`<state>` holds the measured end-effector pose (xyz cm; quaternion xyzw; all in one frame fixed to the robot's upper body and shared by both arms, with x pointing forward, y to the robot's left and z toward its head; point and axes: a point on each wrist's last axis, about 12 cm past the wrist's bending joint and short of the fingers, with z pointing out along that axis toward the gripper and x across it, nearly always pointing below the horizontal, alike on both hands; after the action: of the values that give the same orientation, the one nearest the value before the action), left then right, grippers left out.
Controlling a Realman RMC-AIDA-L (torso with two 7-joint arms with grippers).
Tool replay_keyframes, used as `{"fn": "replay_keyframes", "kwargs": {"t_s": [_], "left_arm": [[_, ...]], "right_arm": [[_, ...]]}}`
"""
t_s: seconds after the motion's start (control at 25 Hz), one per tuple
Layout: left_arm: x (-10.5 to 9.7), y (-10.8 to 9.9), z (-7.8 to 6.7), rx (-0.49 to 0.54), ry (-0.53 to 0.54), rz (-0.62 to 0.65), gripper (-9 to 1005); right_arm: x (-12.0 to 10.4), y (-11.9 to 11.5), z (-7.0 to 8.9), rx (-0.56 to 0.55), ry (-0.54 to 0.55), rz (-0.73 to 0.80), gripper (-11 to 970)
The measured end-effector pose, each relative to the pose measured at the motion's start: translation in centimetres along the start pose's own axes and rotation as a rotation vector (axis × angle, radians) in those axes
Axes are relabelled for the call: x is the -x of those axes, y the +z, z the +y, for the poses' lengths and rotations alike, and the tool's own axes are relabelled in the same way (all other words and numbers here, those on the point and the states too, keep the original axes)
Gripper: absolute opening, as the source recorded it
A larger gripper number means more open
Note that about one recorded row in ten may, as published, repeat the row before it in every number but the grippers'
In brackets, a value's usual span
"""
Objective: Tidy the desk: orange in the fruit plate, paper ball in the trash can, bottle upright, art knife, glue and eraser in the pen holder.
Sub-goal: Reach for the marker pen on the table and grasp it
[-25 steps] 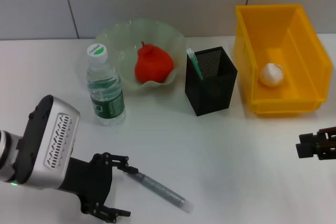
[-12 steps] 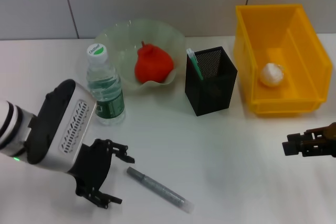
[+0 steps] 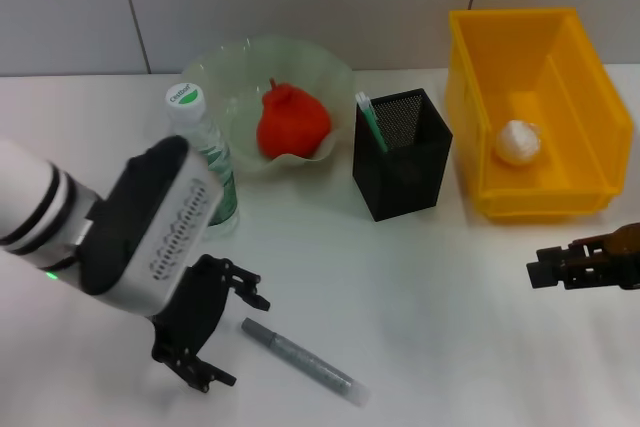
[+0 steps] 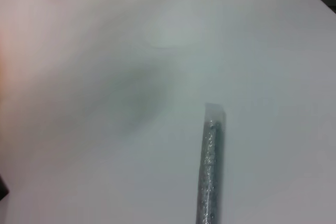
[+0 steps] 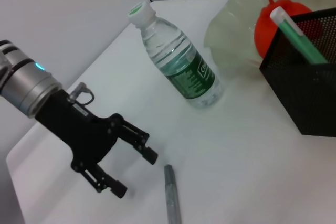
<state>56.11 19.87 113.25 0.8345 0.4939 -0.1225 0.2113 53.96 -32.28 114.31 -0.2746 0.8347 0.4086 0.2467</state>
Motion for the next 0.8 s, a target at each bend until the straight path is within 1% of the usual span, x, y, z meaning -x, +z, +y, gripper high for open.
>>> {"fn": "replay_keyframes", "kwargs": {"t_s": [0.08, 0.16, 0.2, 0.28, 0.4, 0.44, 0.52, 0.6, 0.8], "left_arm": [[0.4, 0.2, 0.4, -0.009, 0.022, 0.016, 825], [0.4, 0.2, 0.4, -0.009, 0.022, 0.016, 824], [0.7, 0.4, 1.0, -0.011, 0.047, 0.036, 823], [1.0, 0.8, 1.7, -0.014, 0.061, 0.049, 821], [1.1, 0.9, 2.0, -0.014, 0.066, 0.053, 818], [1.4, 1.2, 2.8, -0.014, 0.079, 0.065, 817], [1.4, 1.2, 2.8, -0.014, 0.079, 0.065, 815], [1.6, 1.6, 3.1, -0.023, 0.088, 0.073, 814], [1.8, 2.1, 3.2, -0.044, 0.093, 0.08, 809]], "right_arm": [[0.0, 0.1, 0.0, 0.003, 0.002, 0.009, 450], [0.1, 0.3, 0.1, 0.007, 0.004, 0.035, 450], [0.1, 0.4, 0.1, 0.007, 0.004, 0.046, 450], [0.0, 0.5, 0.1, 0.003, 0.005, 0.058, 450], [-0.1, 0.7, 0.1, -0.001, 0.007, 0.06, 450], [-0.1, 0.7, 0.0, -0.004, 0.008, 0.063, 450], [-0.3, 0.7, 0.0, -0.009, 0.009, 0.068, 451], [-0.3, 0.7, -0.1, -0.011, 0.01, 0.069, 451], [-0.6, 0.6, -0.3, -0.03, 0.015, 0.071, 451]]}}
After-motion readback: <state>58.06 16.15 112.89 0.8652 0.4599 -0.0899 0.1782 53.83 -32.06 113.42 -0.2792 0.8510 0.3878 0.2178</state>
